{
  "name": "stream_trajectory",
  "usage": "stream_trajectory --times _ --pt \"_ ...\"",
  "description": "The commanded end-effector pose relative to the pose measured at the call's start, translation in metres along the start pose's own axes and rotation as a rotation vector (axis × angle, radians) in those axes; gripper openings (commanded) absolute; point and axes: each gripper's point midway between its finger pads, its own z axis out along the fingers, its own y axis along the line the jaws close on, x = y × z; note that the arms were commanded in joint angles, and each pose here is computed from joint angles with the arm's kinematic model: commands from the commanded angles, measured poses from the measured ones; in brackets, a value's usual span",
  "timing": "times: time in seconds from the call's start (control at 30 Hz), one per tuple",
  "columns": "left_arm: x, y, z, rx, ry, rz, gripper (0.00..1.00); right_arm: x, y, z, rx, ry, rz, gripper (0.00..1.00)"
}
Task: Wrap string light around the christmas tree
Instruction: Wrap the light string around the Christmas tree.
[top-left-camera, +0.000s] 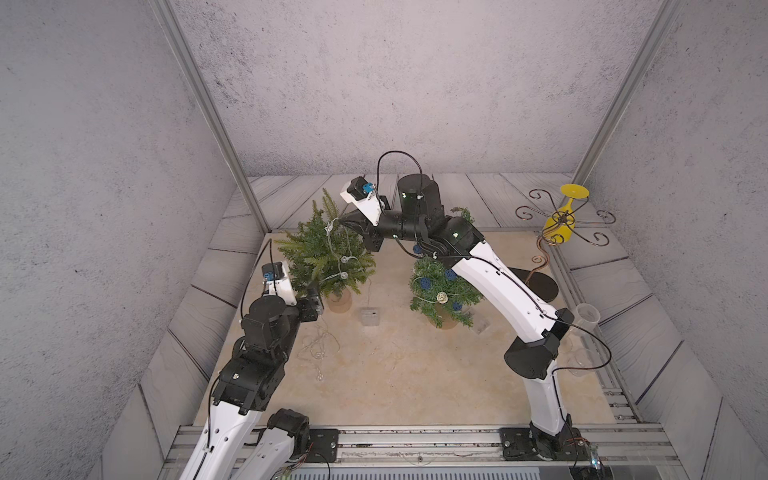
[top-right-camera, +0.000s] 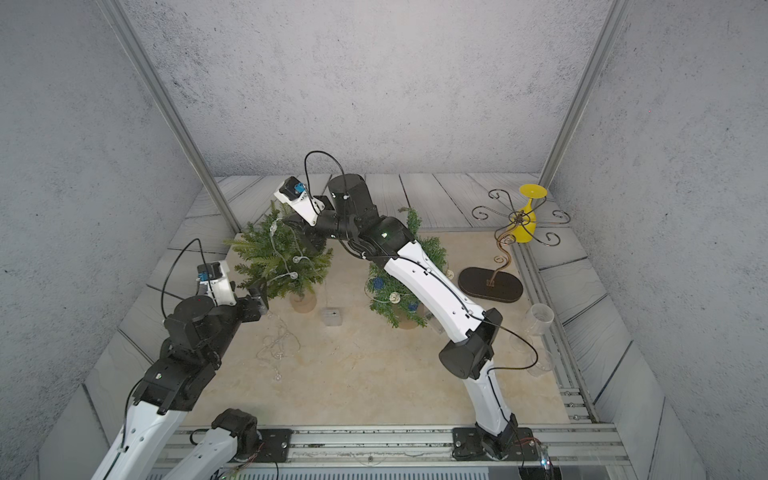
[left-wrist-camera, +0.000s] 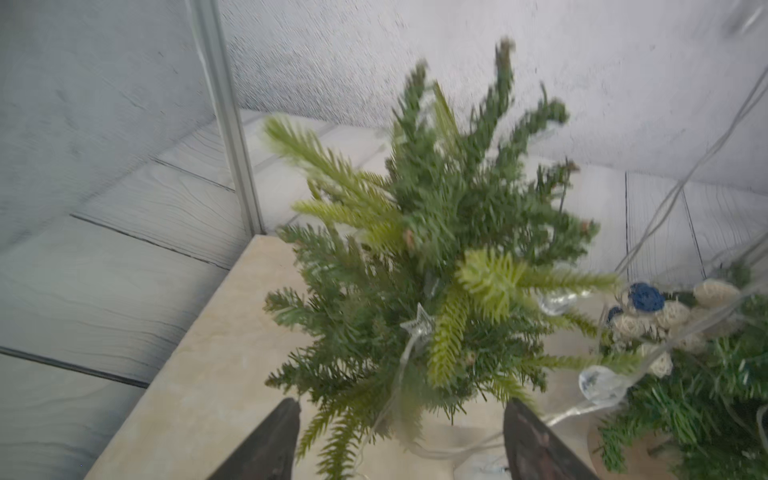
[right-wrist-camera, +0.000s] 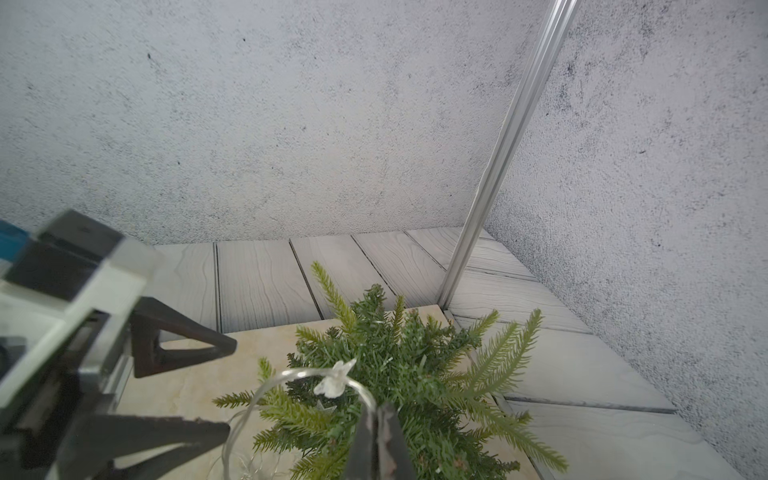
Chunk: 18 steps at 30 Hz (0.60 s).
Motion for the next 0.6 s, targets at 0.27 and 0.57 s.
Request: stream_trajectory --times 0.27,0.57 --pt "0.013 -0.011 0.026 0.049 -0.029 0.15 0.75 -0.046 0.019 -0.043 -0.087 -0.088 0.017 0.0" --pt "0.016 -0.008 -0.014 0.105 -0.105 0.105 0.74 -0.043 0.006 -0.047 -0.045 -0.077 0.023 0.0"
